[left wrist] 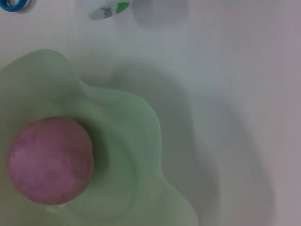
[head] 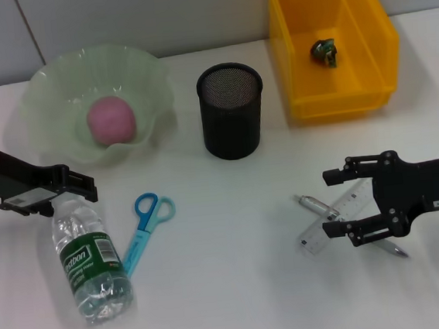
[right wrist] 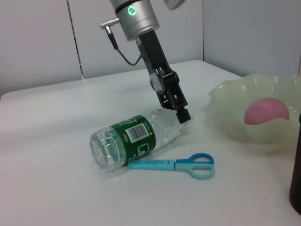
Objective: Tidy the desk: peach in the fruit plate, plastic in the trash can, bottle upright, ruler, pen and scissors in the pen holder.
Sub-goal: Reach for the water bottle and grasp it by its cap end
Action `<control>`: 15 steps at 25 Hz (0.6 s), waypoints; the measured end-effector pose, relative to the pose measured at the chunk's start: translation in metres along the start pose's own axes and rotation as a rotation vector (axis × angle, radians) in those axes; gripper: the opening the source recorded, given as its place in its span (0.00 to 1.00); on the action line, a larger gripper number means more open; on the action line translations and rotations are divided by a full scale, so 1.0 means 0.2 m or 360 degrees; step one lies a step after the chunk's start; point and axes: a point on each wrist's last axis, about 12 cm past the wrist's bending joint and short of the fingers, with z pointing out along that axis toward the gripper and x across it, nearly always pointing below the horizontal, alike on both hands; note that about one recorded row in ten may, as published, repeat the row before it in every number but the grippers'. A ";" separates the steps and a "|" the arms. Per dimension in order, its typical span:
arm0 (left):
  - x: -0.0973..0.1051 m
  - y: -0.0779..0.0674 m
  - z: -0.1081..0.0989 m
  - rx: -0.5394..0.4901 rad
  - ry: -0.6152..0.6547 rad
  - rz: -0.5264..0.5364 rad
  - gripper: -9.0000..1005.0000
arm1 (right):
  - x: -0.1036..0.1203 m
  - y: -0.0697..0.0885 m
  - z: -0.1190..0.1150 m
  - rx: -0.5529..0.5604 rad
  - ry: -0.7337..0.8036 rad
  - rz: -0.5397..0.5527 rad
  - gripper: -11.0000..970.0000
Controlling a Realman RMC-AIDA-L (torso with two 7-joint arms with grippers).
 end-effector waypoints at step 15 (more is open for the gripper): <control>0.00 0.01 0.02 -0.0005 -0.0019 -0.0010 0.81 | -0.01 0.00 0.01 -0.0014 -0.0007 -0.0008 0.86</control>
